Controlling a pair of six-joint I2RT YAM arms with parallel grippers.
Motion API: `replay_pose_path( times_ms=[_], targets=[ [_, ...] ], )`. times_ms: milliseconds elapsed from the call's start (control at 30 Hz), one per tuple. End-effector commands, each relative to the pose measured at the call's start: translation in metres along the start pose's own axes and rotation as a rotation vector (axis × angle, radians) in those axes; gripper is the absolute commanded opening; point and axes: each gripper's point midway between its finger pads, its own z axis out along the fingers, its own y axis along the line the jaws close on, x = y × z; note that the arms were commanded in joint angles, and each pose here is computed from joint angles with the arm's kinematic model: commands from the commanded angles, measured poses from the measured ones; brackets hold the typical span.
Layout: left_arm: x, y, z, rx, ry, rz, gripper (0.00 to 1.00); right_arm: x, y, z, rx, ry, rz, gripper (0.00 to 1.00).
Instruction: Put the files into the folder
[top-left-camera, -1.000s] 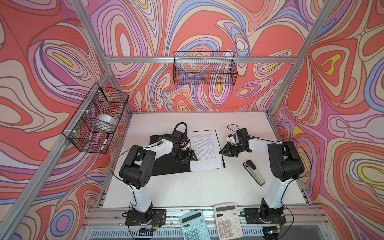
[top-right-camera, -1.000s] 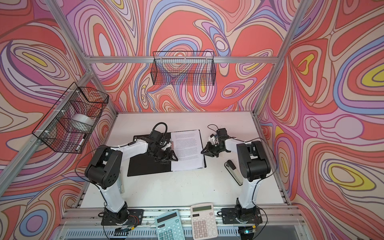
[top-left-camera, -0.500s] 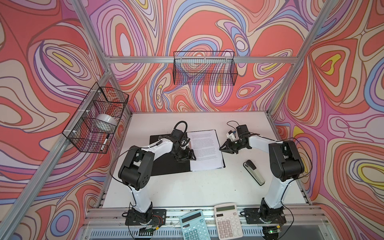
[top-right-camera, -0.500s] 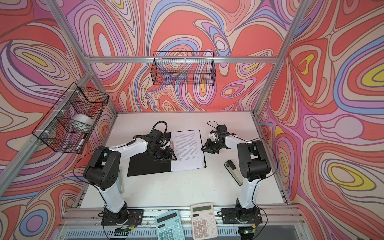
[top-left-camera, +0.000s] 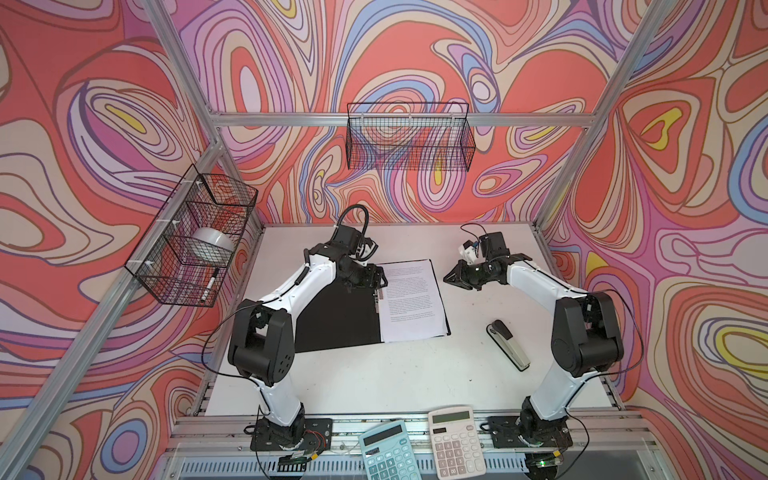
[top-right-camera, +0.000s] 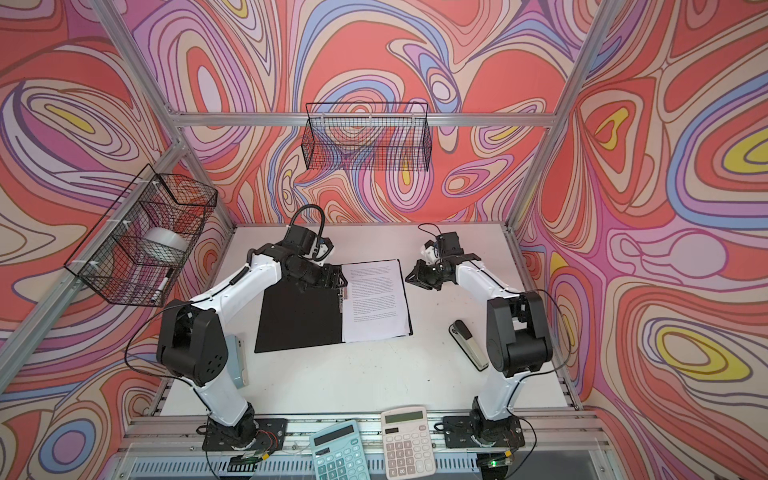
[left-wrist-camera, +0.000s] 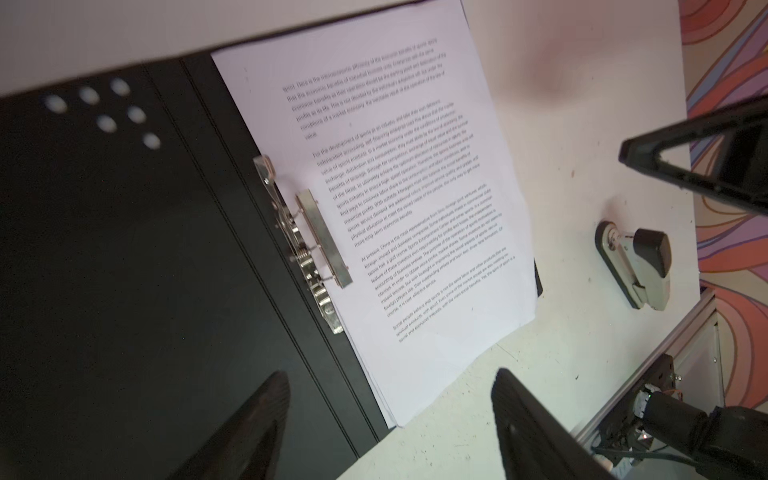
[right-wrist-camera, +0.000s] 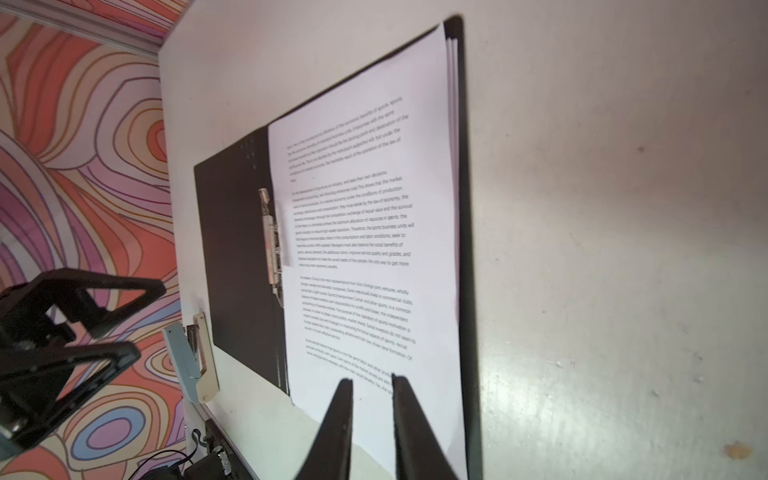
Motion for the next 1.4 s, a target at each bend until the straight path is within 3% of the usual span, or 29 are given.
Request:
replay_pose_path(
  times_ms=[0,267,533,1200,1367],
  targets=[
    [0.002,0.023,0.008,0.003,0.064,-0.047,0.76,0.013,0.021,-0.017,-0.037,-0.006,-0.005,0.18],
    [-0.009,0.030,0.027,0.034,0.104,-0.042,0.75,0.073,0.029,-0.027,-0.015,0.043,0.006,0.17],
    [-0.011,0.037,0.043,0.046,0.117,-0.058,0.75,0.106,0.032,-0.026,-0.041,0.072,0.047,0.16],
    [-0.035,0.052,0.086,0.070,0.157,-0.097,0.75,0.106,0.022,-0.008,-0.027,0.078,0.072,0.15],
    [-0.039,0.053,0.093,0.140,0.175,-0.128,0.75,0.103,0.022,-0.004,-0.025,0.085,0.066,0.15]
  ],
)
